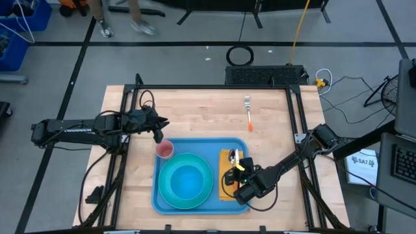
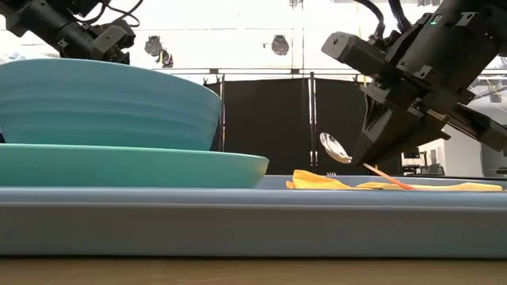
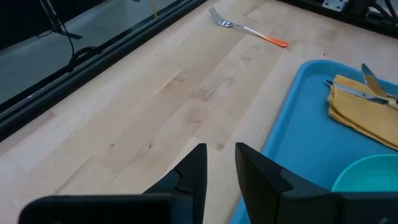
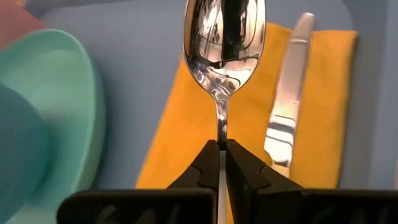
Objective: Set up tray
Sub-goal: Put the orange spoon on the yellow napkin to the left of the yellow knife, then put the orange fork on the yellow napkin to the left of the orange spoon
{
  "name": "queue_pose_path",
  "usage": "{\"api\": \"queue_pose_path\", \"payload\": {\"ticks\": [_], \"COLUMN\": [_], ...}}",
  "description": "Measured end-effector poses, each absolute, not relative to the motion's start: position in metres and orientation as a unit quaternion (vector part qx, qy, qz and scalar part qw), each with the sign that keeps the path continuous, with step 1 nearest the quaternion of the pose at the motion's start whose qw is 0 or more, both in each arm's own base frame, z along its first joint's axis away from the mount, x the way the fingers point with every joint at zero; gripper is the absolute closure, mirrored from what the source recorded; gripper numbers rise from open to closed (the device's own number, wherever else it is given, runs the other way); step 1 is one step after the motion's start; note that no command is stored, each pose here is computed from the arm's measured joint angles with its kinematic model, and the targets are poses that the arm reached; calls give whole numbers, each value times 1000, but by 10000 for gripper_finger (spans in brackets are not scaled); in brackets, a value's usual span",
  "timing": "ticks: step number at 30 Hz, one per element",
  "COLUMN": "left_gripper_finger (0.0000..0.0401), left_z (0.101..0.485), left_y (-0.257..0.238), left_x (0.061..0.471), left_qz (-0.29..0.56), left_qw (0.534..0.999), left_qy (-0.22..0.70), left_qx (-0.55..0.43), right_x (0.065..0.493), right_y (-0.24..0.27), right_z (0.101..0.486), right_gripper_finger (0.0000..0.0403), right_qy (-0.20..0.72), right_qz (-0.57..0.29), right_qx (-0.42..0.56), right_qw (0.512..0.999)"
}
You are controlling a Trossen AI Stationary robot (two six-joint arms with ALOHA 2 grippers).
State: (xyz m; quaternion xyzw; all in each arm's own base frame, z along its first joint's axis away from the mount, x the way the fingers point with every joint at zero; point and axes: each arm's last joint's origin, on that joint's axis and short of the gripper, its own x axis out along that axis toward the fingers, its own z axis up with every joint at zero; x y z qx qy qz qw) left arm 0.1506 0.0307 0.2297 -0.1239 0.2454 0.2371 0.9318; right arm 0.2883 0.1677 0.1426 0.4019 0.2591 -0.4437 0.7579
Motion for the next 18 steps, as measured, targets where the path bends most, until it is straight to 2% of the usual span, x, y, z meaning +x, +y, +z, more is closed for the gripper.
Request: {"api": "queue_pose_path", "payload": {"ticks": [8, 18], "left_gripper_finger": [313, 313], "left_z": [230, 229], "left_y": [31, 31], "left_x": [151, 151], "left_qz": [236, 236], "left_qw": [932, 932], "left_qy": [246, 247], "left_qx": [-124, -124], "right_x": [289, 294], "right_y": [168, 169], "right_z": [143, 144], "right_gripper_finger": [359, 372], "right_qy": [263, 267], "right_qz": [-438, -417], "right_qx": [398, 381], "right_qw": [762, 781]}}
